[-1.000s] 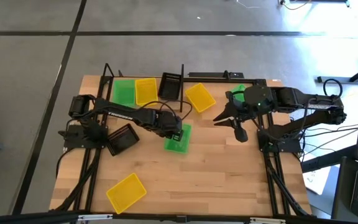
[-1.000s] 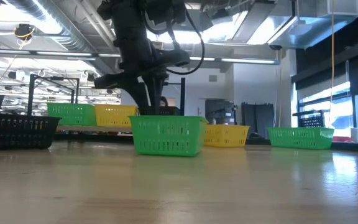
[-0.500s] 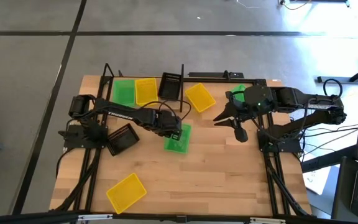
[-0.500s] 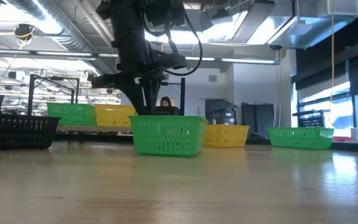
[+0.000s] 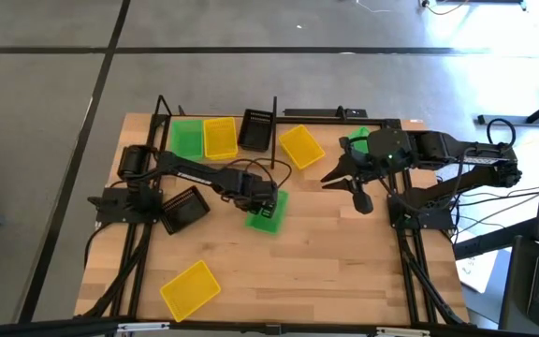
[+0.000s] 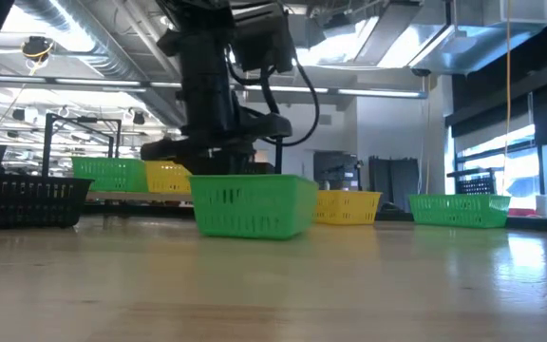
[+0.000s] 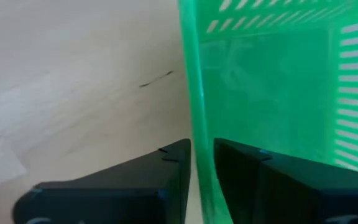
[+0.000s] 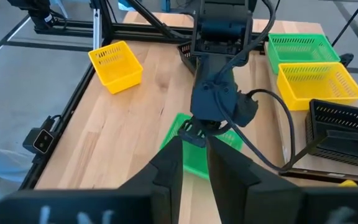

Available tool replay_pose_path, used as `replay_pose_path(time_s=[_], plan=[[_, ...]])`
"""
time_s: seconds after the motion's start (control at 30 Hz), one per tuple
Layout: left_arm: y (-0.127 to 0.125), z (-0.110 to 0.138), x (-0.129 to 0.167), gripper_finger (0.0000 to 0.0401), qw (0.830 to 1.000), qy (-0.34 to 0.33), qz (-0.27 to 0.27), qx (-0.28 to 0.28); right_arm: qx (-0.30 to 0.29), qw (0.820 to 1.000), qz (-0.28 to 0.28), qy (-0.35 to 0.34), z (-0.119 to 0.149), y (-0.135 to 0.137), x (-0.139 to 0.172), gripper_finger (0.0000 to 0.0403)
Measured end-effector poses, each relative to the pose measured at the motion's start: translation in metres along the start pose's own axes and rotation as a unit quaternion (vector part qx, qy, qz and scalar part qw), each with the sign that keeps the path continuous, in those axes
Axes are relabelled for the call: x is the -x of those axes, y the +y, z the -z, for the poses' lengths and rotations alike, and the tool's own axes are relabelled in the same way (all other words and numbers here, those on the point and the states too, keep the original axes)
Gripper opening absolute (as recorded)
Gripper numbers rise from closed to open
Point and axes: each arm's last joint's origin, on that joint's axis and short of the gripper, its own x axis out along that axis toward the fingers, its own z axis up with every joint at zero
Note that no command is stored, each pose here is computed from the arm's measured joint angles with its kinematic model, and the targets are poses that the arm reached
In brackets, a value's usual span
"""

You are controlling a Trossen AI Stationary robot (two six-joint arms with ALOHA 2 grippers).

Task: Stack baskets on shelf by color
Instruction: Stack the bottom green basket on the green basket on the shelf

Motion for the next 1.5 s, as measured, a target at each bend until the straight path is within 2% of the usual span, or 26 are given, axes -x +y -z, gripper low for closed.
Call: replay_pose_path(time_s=[0.13, 0.3, 0.47, 0.7, 0.9, 1.03, 1.13, 1.23, 1.4, 1.5], plan=[[0.002, -0.004, 0.004, 0.0011, 1.0, -0.003, 0.0, -0.003, 0.004, 1.0, 0.0, -0.004, -0.001, 0.0, 0.0, 0.0072], [0.004, -0.014, 0.023, 0.0001, 1.0, 0.009, 0.027, -0.004, 0.015, 1.0, 0.0, -0.004, -0.001, 0.0, 0.0, 0.0072], [0.016, -0.027, 0.066, 0.0, 0.999, -0.013, 0.032, 0.001, 0.014, 1.0, 0.006, -0.011, -0.002, -0.001, 0.0, 0.0072], [0.053, -0.035, 0.134, 0.0, 0.996, -0.072, -0.003, 0.047, 0.029, 0.999, 0.025, -0.003, -0.001, -0.003, -0.001, 0.0072], [0.096, -0.036, 0.179, 0.0, 0.984, -0.135, -0.059, 0.102, 0.063, 0.998, -0.022, -0.005, -0.001, -0.003, 0.0, 0.0072], [0.124, -0.041, 0.195, 0.0, 0.972, -0.155, -0.118, 0.133, 0.057, 0.998, -0.016, -0.01, -0.001, -0.009, 0.0, 0.0072], [0.141, -0.047, 0.198, 0.0, 0.96, -0.165, -0.172, 0.148, 0.047, 0.999, -0.005, -0.011, -0.001, -0.015, 0.001, 0.0072], [0.154, -0.057, 0.203, 0.0, 0.942, -0.207, -0.205, 0.169, 0.032, 0.999, 0.003, -0.018, -0.002, -0.019, 0.002, 0.0072], [0.171, -0.076, 0.204, 0.0, 0.92, -0.24, -0.262, 0.166, 0.02, 0.999, 0.005, -0.025, -0.004, -0.02, 0.002, 0.0072], [0.179, -0.086, 0.2, 0.0, 0.914, -0.231, -0.29, 0.162, 0.02, 0.999, 0.005, -0.025, -0.004, -0.02, 0.002, 0.0072]])
